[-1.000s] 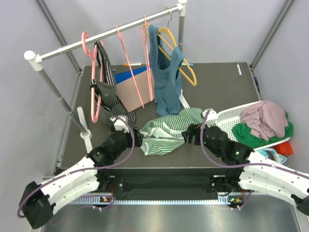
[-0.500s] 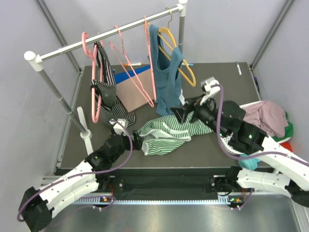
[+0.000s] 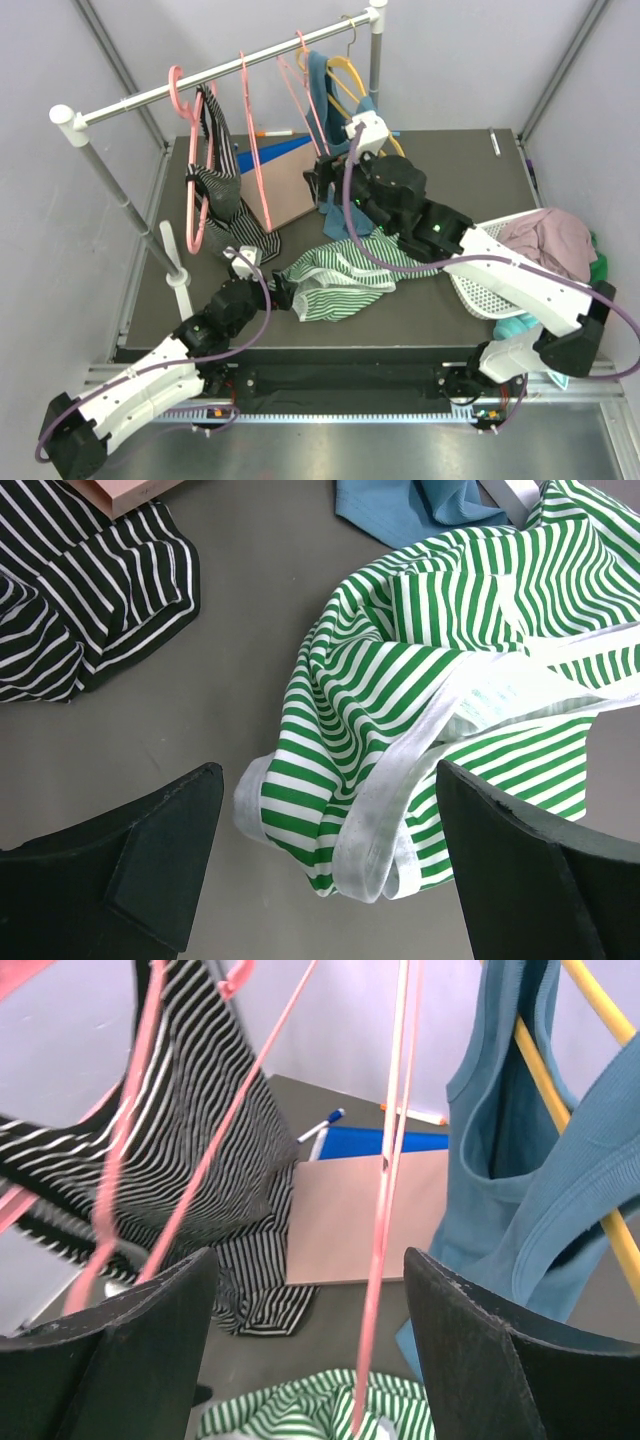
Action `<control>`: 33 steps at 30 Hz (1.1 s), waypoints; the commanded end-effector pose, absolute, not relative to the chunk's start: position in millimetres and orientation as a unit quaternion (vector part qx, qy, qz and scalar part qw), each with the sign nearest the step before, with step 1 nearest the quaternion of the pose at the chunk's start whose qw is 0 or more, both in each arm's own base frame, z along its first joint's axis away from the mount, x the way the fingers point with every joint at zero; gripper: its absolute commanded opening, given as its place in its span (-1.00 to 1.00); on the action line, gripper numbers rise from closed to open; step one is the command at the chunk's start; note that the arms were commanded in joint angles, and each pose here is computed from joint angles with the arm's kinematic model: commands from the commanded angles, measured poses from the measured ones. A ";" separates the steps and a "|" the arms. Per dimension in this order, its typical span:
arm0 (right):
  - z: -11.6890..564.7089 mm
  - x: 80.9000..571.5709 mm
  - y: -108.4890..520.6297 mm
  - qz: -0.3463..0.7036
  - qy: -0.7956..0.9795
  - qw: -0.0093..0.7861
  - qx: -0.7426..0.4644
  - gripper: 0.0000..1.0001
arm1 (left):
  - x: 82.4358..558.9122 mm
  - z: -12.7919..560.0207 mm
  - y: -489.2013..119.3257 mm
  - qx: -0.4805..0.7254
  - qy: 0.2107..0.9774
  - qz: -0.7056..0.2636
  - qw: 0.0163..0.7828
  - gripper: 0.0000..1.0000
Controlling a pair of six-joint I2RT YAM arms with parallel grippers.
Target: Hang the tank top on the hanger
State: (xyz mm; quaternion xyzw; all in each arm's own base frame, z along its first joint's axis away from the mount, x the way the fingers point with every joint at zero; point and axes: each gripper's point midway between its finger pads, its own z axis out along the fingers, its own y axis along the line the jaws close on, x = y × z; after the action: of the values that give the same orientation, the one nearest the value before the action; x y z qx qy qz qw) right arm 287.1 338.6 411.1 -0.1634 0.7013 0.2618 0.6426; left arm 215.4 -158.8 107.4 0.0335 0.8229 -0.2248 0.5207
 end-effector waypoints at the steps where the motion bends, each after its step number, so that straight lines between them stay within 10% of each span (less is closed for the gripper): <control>1: 442.3 306.7 340.2 0.237 0.677 0.684 -0.129 0.47 | 217.3 109.6 -156.8 0.026 0.817 -0.226 0.529 0.83; 10: 437.6 342.3 346.8 0.201 0.684 0.690 -0.121 0.31 | 215.5 112.7 -156.2 0.025 0.815 -0.230 0.531 0.83; 20: 443.7 350.3 347.1 0.197 0.678 0.697 -0.125 -1.00 | 215.1 115.0 -154.1 0.021 0.812 -0.230 0.535 0.84; 33: 490.2 335.8 326.0 0.212 0.644 0.727 -0.110 -1.00 | 215.8 114.0 -152.6 0.019 0.813 -0.226 0.536 0.84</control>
State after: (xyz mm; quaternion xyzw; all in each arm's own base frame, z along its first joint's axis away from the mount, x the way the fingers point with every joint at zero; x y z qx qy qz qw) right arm 348.6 348.7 427.6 -0.1453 0.6905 0.1828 0.6846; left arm 212.9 -154.9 112.5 0.0294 0.8180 -0.2272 0.5277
